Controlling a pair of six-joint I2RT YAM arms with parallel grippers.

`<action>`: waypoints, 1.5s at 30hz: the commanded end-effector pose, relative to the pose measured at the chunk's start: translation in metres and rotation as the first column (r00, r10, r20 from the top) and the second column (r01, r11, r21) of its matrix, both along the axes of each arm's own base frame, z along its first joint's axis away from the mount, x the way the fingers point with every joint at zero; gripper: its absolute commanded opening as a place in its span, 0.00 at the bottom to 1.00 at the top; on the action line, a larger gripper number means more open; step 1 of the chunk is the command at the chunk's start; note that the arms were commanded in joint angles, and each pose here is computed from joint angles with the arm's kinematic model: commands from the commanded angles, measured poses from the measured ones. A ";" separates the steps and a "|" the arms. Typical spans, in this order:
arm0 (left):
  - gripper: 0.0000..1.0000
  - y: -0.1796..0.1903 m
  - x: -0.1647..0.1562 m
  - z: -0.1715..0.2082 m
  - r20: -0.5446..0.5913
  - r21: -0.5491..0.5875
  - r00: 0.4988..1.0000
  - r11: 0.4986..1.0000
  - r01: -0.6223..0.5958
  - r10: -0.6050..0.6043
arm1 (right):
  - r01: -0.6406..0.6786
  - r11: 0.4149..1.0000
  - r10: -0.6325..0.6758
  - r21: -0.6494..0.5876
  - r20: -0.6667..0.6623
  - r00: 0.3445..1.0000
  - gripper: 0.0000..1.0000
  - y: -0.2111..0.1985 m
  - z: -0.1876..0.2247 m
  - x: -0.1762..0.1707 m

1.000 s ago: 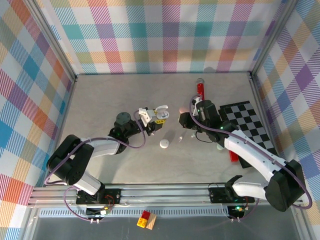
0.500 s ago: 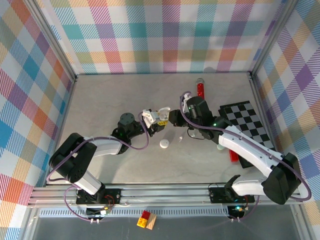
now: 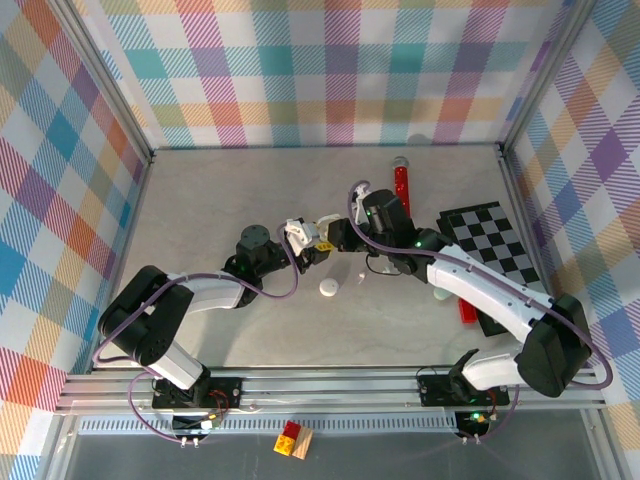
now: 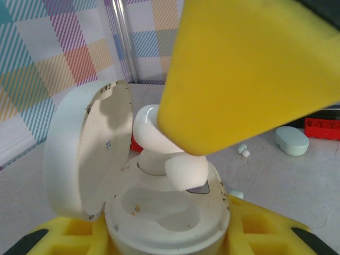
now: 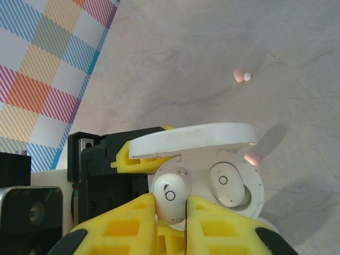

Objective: Insert the wireless bluetooth earbuds into the charging case

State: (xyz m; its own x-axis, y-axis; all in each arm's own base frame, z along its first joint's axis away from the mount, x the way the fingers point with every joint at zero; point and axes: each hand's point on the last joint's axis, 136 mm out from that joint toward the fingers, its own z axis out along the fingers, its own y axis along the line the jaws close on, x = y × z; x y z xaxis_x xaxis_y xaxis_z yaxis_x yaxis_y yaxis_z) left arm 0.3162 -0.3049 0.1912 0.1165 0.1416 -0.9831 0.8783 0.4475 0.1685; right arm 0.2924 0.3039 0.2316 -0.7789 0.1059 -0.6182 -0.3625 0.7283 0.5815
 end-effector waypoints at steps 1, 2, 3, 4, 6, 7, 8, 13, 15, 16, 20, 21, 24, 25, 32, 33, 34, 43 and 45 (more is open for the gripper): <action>0.33 -0.004 -0.001 0.020 0.066 -0.019 0.998 1.000 0.021 -0.020 | -0.031 0.999 0.031 0.027 0.026 0.999 0.16 0.012 0.011 0.001; 0.33 -0.004 -0.001 0.020 0.067 -0.019 0.998 1.000 0.020 -0.018 | -0.033 0.999 0.033 0.026 0.022 0.999 0.16 0.013 0.010 0.001; 0.33 -0.004 -0.001 0.020 0.067 -0.018 0.998 1.000 0.020 -0.019 | -0.033 0.999 0.033 0.025 0.020 0.999 0.16 0.013 0.009 0.001; 0.33 -0.004 -0.001 0.021 0.067 -0.015 0.998 1.000 0.019 -0.018 | -0.032 0.999 0.031 0.023 0.021 0.999 0.16 0.013 0.009 0.002; 0.33 -0.004 -0.002 0.021 0.068 -0.012 0.997 1.000 0.020 -0.020 | -0.026 1.000 0.026 0.010 0.015 1.000 0.16 0.012 0.005 0.002; 0.33 -0.004 -0.002 0.022 0.071 -0.013 0.997 1.000 0.021 -0.020 | -0.025 1.000 0.025 0.006 0.016 1.000 0.16 0.012 0.004 0.002; 0.33 -0.004 -0.002 0.021 0.069 -0.012 0.997 1.000 0.019 -0.019 | -0.024 1.000 0.024 0.002 0.015 1.000 0.16 0.012 0.002 0.002; 0.33 -0.003 -0.002 0.022 0.072 -0.012 0.997 1.000 0.019 -0.018 | -0.025 1.000 0.025 -0.012 -0.002 1.000 0.16 0.012 -0.004 0.002; 0.33 -0.003 -0.002 0.022 0.071 -0.010 0.997 1.000 0.018 -0.017 | -0.025 0.999 0.025 -0.022 -0.005 1.000 0.16 0.012 -0.007 0.002; 0.33 -0.003 -0.003 0.022 0.072 -0.009 0.997 1.000 0.019 -0.019 | -0.022 0.999 0.022 -0.026 -0.008 1.000 0.16 0.011 -0.009 0.003; 0.33 -0.002 -0.004 0.024 0.075 -0.007 0.997 1.000 0.020 -0.019 | -0.010 0.999 0.010 -0.043 -0.012 1.000 0.16 0.010 -0.013 0.004; 0.33 -0.002 -0.005 0.023 0.074 -0.004 0.997 1.000 0.020 -0.020 | -0.009 0.999 0.008 -0.045 -0.012 1.000 0.16 0.010 -0.014 0.005; 0.33 -0.001 -0.005 0.024 0.075 -0.002 0.997 1.000 0.018 -0.018 | -0.025 0.999 0.024 -0.035 -0.020 1.000 0.17 0.013 -0.015 0.003; 0.33 -0.001 -0.005 0.024 0.075 -0.001 0.997 1.000 0.018 -0.018 | -0.031 0.999 0.030 -0.030 -0.021 0.999 0.19 0.015 -0.015 0.003; 0.33 0.000 -0.006 0.024 0.076 -0.015 0.997 1.000 0.012 -0.011 | 0.007 0.999 -0.005 -0.047 0.022 1.000 0.36 0.002 -0.005 0.002; 0.33 0.001 -0.006 0.024 0.076 -0.021 0.997 1.000 0.010 -0.009 | 0.013 0.999 -0.011 -0.047 0.033 0.999 0.36 -0.001 -0.003 0.001; 0.33 0.001 -0.006 0.024 0.076 -0.025 0.997 1.000 0.011 -0.009 | 0.014 0.999 -0.012 -0.048 0.045 0.999 0.37 -0.003 0.000 0.000; 0.33 0.002 -0.009 0.028 0.069 -0.049 0.998 0.999 0.017 -0.014 | 0.060 0.997 -0.053 -0.055 0.126 0.991 0.43 -0.034 0.017 -0.015; 0.33 0.001 -0.011 0.029 0.068 -0.048 0.997 0.998 0.029 -0.026 | 0.096 0.994 -0.087 -0.055 0.151 0.985 0.46 -0.044 0.024 -0.014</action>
